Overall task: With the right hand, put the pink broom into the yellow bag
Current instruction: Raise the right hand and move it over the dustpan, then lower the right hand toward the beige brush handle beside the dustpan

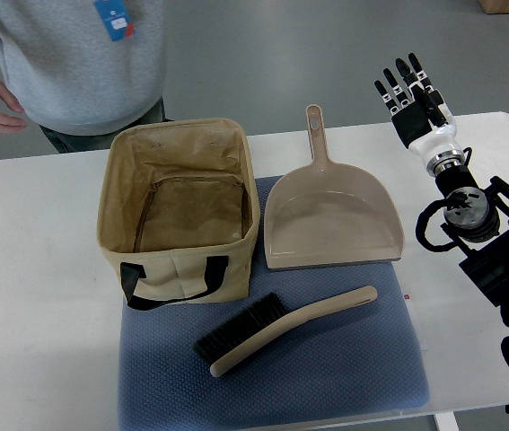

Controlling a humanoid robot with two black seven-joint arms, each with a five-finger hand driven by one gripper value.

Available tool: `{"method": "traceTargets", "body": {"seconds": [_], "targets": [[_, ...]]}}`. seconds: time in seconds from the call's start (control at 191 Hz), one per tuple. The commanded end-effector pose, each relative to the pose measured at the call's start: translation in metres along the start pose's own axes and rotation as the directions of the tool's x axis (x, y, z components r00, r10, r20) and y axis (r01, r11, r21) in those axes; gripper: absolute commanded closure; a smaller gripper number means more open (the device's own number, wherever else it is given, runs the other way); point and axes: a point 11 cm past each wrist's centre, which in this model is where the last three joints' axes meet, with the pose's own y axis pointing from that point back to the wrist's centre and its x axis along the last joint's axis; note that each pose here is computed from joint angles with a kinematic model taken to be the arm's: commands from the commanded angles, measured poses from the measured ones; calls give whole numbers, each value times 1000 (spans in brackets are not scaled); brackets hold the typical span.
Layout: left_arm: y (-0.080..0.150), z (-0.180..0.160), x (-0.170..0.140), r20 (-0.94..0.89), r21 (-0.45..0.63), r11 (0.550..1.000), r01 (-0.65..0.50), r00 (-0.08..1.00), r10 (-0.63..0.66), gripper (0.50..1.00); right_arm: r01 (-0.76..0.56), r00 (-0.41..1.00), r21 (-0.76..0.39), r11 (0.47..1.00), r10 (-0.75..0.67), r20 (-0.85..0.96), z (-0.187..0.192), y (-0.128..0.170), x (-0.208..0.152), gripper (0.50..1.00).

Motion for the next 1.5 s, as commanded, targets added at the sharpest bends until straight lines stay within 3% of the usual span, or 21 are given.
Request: {"method": "traceTargets", "body": {"seconds": [0.0,0.465,0.643,0.857,1.124,1.375,1.495], "targets": [[0,0,0,0,0,1000,0,1000,0,500,0,1000,-2,1000,0,-1,0,0,0,560],[0,1,0,5,-12,1000,-2,1000,3,500,38,996,-32,999,-41,-79,-1,-4,-9,560],[0,1,-2,15,-9,1000,5,1000,-5,500,194,865,-217,957,-271,-423,-11,-17,-56,560],[0,1,-4,22,-8,1000,12,1000,-12,500,272,416,-456,847,-531,-738,-33,-12,-119,560],[0,1,-9,29,-4,1000,26,999,-25,500,189,-135,-714,675,-702,-699,-43,24,-159,560],[1,1,-10,26,-4,1000,28,999,-27,500,90,-251,-869,486,-834,-492,-23,91,-163,560],[0,1,-9,28,-3,1000,26,999,-26,500,26,-279,-902,432,-863,-421,-15,111,-147,560]]}}
